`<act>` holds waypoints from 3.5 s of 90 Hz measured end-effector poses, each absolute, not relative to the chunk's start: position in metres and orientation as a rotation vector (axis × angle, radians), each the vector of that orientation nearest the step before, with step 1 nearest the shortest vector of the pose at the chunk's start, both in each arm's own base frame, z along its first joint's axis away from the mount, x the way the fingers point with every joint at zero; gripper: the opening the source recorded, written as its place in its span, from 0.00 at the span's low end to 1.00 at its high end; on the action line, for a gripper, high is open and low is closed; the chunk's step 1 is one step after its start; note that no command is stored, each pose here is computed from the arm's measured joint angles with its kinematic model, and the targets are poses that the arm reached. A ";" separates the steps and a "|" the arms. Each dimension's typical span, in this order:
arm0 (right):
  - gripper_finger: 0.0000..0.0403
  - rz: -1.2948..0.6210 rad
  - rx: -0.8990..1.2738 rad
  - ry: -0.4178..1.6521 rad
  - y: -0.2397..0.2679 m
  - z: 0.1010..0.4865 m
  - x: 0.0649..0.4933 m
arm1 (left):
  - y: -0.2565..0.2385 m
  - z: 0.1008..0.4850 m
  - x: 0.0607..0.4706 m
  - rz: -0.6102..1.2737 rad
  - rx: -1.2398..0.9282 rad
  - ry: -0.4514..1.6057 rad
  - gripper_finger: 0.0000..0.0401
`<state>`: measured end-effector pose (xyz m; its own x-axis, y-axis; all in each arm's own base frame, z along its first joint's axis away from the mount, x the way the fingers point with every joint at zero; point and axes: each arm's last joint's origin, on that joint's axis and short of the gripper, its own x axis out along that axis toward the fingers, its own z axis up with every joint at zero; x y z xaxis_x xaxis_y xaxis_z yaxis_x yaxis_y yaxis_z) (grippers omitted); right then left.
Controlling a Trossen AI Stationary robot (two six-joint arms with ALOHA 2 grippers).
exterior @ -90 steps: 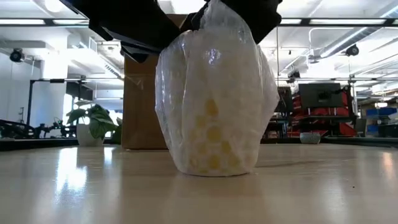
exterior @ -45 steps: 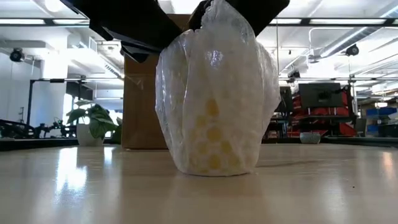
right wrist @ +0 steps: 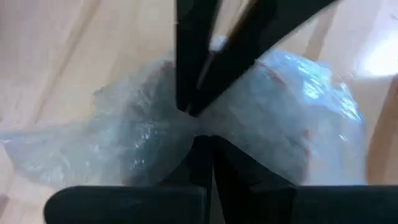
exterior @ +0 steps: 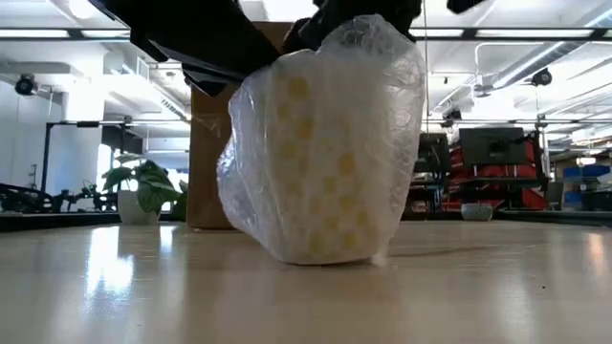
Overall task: Wrap mug
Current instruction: Wrap the yellow mug using the bubble wrap, then put the wrapped yellow mug into the cardboard box
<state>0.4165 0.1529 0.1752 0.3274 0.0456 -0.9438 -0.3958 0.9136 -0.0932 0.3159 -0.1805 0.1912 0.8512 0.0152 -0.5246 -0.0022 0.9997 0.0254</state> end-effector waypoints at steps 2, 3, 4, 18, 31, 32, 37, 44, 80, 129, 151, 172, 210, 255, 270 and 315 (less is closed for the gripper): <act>0.00 0.296 -0.333 1.213 0.153 0.172 0.417 | -0.181 0.192 0.316 0.009 0.022 0.549 0.00; 0.00 0.294 -0.332 1.216 0.153 0.169 0.417 | -0.180 0.192 0.316 0.008 0.020 0.548 0.00; 0.00 0.292 -0.331 1.220 0.152 0.167 0.417 | -0.180 0.192 0.317 0.007 0.019 0.548 0.00; 0.00 0.281 -0.323 1.250 0.152 0.158 0.416 | -0.180 0.192 0.316 0.009 0.021 0.549 0.00; 0.00 0.283 -0.326 1.233 0.152 0.178 0.413 | -0.180 0.192 0.316 0.009 0.021 0.549 0.00; 0.00 0.284 -0.327 1.232 0.153 0.180 0.413 | -0.180 0.192 0.316 0.009 0.021 0.549 0.00; 0.00 0.287 -0.329 1.230 0.152 0.191 0.410 | -0.180 0.192 0.316 0.008 0.022 0.550 0.00; 0.00 0.288 -0.324 1.199 0.151 0.213 0.406 | -0.180 0.191 0.316 0.007 0.024 0.553 0.00; 0.00 0.262 -0.328 1.116 0.150 0.228 0.409 | -0.180 0.191 0.316 0.008 0.024 0.553 0.00; 0.00 0.265 -0.369 1.260 0.150 0.169 0.420 | -0.180 0.192 0.316 0.009 0.021 0.548 0.00; 0.00 0.235 -0.307 1.244 0.142 0.231 0.398 | -0.180 0.192 0.316 0.008 0.024 0.551 0.00; 0.00 0.175 -0.223 1.205 0.136 0.262 0.384 | -0.181 0.192 0.316 0.007 0.021 0.548 0.00; 0.34 0.343 -0.379 1.115 0.178 0.263 0.373 | -0.181 0.192 0.316 0.007 0.021 0.547 0.00; 0.61 0.349 -0.460 1.194 0.195 0.193 0.395 | -0.181 0.192 0.316 0.007 0.016 0.545 0.00; 0.45 0.352 -0.487 1.220 0.196 0.178 0.398 | -0.180 0.199 0.315 0.003 0.009 0.536 0.00; 0.06 0.397 -0.508 1.091 0.191 0.241 0.387 | -0.183 0.323 0.267 0.041 0.040 0.726 0.00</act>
